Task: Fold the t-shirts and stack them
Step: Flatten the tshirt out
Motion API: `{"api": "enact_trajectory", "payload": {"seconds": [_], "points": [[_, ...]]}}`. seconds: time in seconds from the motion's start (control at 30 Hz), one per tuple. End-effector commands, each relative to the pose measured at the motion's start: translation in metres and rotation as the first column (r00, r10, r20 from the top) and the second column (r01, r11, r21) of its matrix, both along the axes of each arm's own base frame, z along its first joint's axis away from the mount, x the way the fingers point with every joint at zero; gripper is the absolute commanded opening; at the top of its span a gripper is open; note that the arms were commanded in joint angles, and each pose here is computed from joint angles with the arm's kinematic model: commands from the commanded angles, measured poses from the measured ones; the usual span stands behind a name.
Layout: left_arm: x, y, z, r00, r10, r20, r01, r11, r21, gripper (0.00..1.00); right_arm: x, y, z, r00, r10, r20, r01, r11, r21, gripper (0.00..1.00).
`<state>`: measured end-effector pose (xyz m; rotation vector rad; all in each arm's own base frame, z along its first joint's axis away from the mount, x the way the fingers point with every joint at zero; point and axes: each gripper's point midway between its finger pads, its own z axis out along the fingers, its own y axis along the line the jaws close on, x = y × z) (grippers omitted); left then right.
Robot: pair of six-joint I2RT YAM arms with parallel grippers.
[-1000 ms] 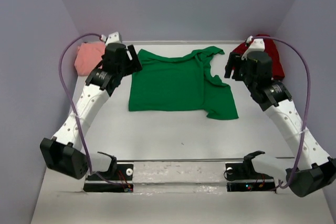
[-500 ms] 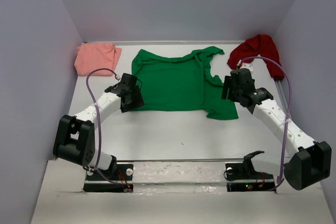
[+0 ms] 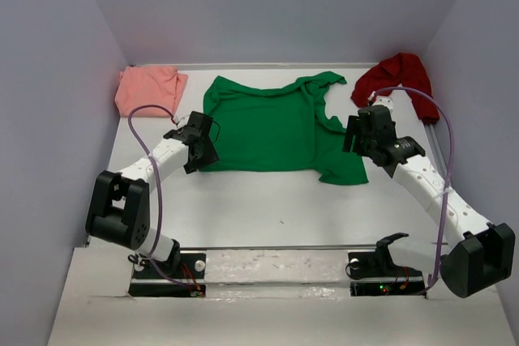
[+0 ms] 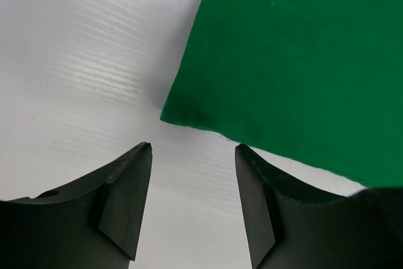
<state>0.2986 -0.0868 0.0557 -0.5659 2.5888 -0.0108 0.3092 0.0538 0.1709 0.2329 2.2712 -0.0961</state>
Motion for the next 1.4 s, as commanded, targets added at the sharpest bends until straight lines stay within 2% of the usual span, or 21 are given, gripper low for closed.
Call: {"api": "enact_trajectory", "payload": {"seconds": [0.0, 0.17, 0.93, 1.17, 1.3, 1.37], "points": [[0.014, 0.005, 0.005, 0.999, 0.047, 0.008, -0.047, 0.999, 0.026, 0.65, 0.007, 0.002, 0.032, 0.995, 0.003, 0.100, -0.007, 0.999, 0.035, 0.78], [0.021, 0.005, 0.000, 0.999, 0.045, -0.015, -0.045, 0.999, 0.021, 0.64, 0.006, 0.003, 0.035, 0.994, 0.012, 0.108, -0.017, 0.999, 0.040, 0.78], [-0.001, -0.002, -0.044, 0.981, 0.057, -0.184, -0.066, 0.997, -0.045, 0.59, 0.003, -0.002, 0.053, 0.989, 0.003, 0.151, -0.008, 0.999, 0.032, 0.78], [-0.005, 0.000, -0.047, 0.978, 0.061, -0.200, -0.069, 0.997, -0.035, 0.46, 0.003, -0.011, 0.044, 0.992, -0.059, 0.110, 0.059, 0.998, 0.003, 0.79], [-0.005, -0.001, -0.045, 0.978, 0.057, -0.199, -0.067, 0.997, -0.045, 0.29, -0.011, -0.023, 0.020, 0.986, -0.169, 0.006, 0.170, 0.985, -0.019, 0.78], [-0.005, -0.002, -0.040, 0.979, 0.054, -0.194, -0.064, 0.997, -0.046, 0.14, -0.021, -0.031, 0.001, 0.964, -0.255, -0.073, 0.251, 0.966, -0.055, 0.77]]}}
